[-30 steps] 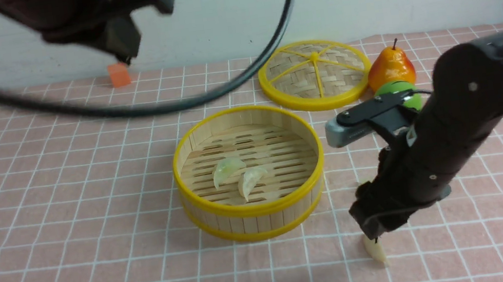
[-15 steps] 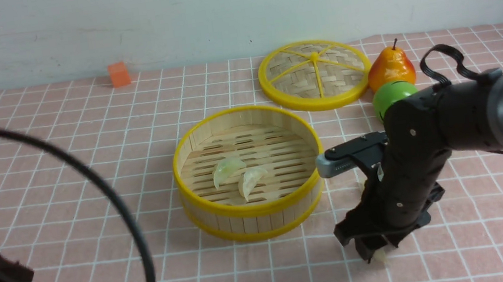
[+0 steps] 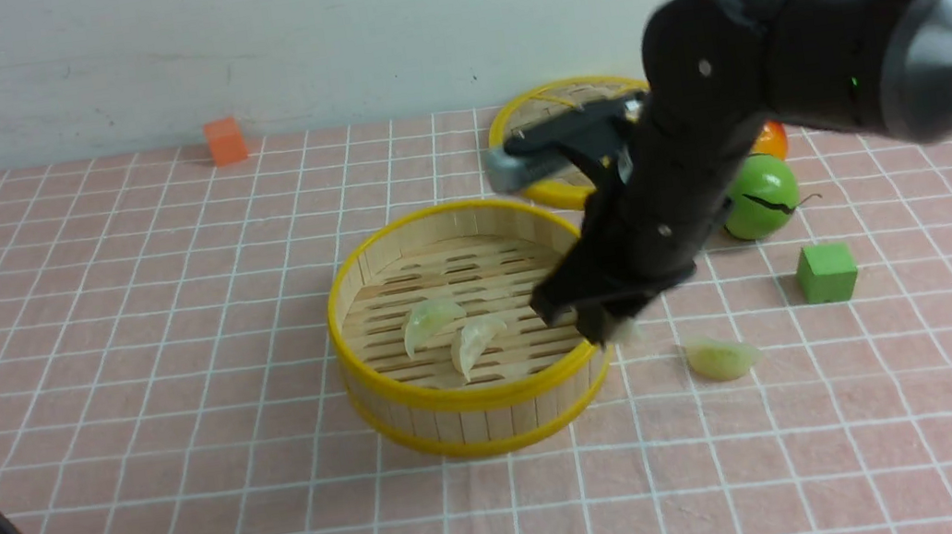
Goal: Put the dumplings into the steamer on the table with the pink tablecloth.
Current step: 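Place the dumpling in the bamboo steamer basket with the right gripper, then reach for and grasp a dumpling lying on the table beside the steamer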
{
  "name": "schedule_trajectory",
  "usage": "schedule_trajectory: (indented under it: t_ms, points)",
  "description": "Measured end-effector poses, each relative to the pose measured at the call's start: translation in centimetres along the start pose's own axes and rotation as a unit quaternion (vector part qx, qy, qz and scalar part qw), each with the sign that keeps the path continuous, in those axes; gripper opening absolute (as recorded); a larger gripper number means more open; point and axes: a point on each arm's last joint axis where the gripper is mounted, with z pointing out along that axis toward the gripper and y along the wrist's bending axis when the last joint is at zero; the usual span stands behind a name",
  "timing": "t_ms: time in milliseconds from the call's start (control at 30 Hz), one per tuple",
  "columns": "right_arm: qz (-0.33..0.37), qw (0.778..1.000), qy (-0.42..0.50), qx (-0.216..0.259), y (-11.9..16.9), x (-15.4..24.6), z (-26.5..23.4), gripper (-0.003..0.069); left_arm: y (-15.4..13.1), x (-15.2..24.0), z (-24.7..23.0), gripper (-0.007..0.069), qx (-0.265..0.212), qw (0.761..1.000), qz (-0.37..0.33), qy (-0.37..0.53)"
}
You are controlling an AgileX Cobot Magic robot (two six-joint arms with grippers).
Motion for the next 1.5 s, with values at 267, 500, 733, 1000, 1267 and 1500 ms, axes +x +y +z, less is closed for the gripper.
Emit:
schedule_trajectory:
  t_ms: [267,500,733,1000,1267,1500]
  points:
    - [-0.005,0.999,-0.032,0.002,-0.3,-4.3,4.8,0.018,0.0,0.0,0.0,-0.0014,0.001,1.0,0.0,-0.002]
    - [0.008,0.998,-0.051,0.033,-1.4,-6.4,10.1,0.0182,-0.1,0.0,0.0,-0.0014,0.005,1.0,-0.002,0.0]
    - [0.025,0.998,-0.051,0.038,-1.6,-6.6,11.0,0.0382,-0.1,0.0,0.0,-0.0014,0.007,1.0,-0.003,0.0]
    - [-0.027,0.999,-0.005,0.038,-0.8,-6.1,4.3,0.0566,-0.1,0.0,0.0,-0.0013,0.008,1.0,-0.003,-0.002]
    - [-0.075,0.996,0.002,0.054,-3.7,-3.7,-3.2,0.0526,-0.2,-0.1,0.0,-0.0008,0.012,1.0,-0.005,-0.004]
    - [-0.128,0.984,0.124,0.021,-8.3,2.0,0.1,0.0485,-0.4,0.0,0.1,-0.0002,0.019,1.0,-0.008,-0.002]
